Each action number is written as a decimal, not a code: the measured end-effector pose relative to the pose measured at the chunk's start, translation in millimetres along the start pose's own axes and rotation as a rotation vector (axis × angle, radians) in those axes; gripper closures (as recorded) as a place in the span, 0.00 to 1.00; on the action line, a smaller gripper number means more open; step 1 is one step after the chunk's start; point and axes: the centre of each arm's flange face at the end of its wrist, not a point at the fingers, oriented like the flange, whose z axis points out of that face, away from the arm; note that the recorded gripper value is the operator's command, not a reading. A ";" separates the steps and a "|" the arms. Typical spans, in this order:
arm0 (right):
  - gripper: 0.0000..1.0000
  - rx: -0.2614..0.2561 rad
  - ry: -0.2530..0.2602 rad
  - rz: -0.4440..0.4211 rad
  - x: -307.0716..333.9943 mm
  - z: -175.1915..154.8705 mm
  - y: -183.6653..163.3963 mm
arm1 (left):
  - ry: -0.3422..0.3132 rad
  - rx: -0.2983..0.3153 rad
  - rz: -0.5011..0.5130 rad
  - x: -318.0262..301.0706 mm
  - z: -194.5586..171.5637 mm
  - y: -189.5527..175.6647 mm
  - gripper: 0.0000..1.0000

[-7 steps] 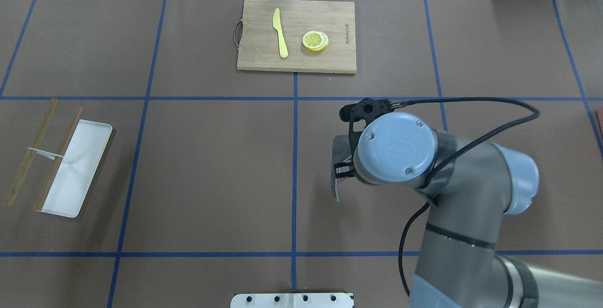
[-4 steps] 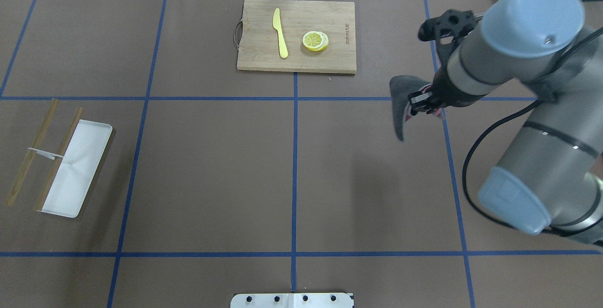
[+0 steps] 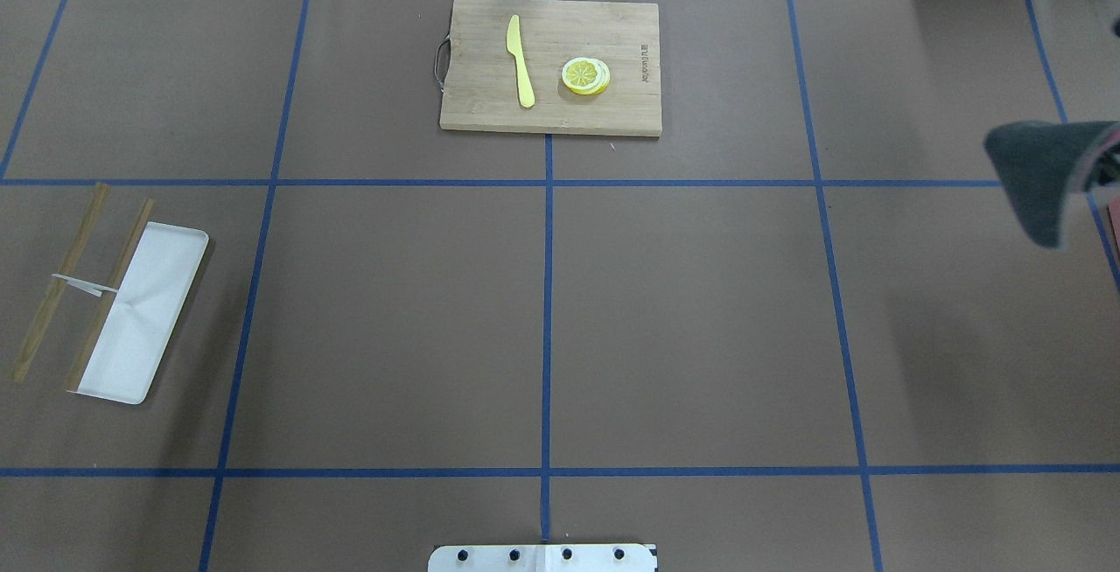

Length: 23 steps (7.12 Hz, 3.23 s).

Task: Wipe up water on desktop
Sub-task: 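Lift the cloth with the right gripper and drop it into the pink box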

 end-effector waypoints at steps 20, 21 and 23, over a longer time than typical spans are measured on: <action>0.00 0.109 -0.033 0.554 164.8 70.4 106.9 | 0.000 -0.003 0.004 0.6 1.6 -1.8 0.01; 0.00 0.131 -0.029 0.527 161.3 76.6 115.2 | 0.000 -0.004 0.002 0.1 2.1 -1.5 0.01; 0.00 0.169 -0.019 0.457 159.3 91.1 146.9 | 0.000 -0.005 0.001 -0.5 2.6 -1.1 0.01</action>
